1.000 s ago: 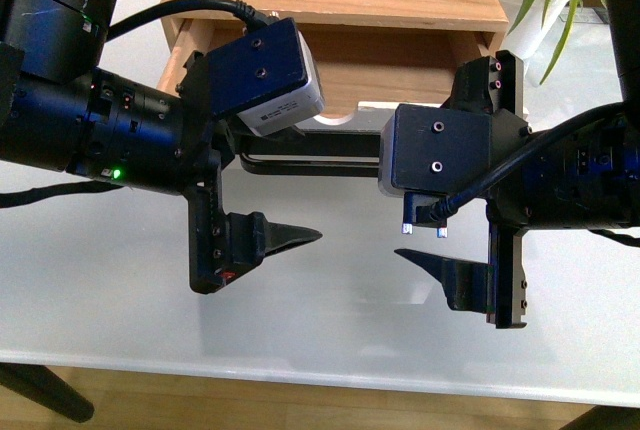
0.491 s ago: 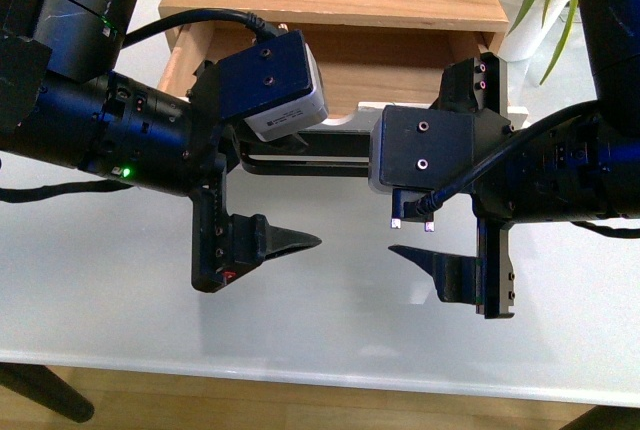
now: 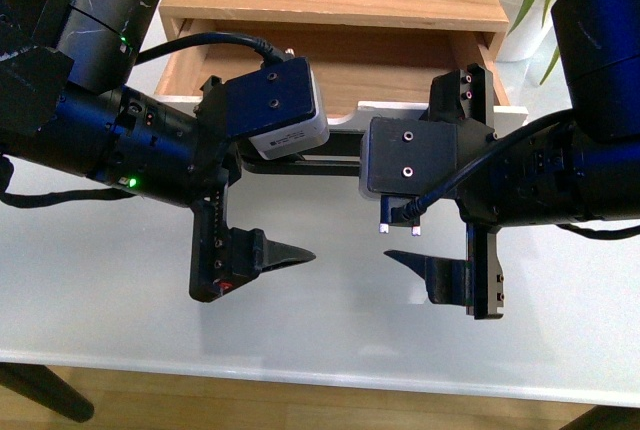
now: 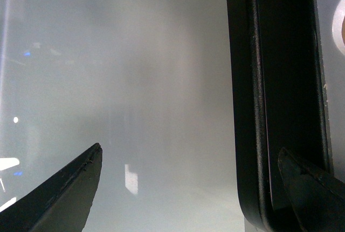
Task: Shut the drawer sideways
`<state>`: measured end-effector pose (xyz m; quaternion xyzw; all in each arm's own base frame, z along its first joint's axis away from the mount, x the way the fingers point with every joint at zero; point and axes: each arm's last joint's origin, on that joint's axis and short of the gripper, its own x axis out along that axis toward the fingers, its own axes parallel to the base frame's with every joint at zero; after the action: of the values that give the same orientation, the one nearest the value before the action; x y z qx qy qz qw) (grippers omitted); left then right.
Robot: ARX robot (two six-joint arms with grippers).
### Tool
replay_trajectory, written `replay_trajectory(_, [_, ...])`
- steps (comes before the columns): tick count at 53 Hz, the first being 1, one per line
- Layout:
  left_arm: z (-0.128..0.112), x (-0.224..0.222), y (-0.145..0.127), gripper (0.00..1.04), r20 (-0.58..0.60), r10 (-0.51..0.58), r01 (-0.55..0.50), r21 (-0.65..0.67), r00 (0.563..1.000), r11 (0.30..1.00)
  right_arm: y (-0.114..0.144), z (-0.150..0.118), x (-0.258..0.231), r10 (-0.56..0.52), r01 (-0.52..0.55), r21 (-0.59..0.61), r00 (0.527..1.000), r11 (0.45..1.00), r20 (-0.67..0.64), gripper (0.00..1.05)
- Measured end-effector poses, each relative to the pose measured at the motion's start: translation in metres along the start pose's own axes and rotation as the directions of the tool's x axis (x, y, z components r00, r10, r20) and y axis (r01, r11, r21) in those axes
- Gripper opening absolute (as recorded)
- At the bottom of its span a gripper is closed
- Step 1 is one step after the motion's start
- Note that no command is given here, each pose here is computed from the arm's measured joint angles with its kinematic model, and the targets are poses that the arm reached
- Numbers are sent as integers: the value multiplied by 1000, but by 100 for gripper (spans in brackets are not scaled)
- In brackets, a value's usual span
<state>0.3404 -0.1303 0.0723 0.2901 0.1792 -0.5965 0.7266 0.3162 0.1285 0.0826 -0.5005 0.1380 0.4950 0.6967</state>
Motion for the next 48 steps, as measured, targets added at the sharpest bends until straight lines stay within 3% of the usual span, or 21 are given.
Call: replay_trajectory(48, [2,17,32,96,-14,34,-34,-8,999,999,-30,-12,11,-39,39,37,999,999,-18,96])
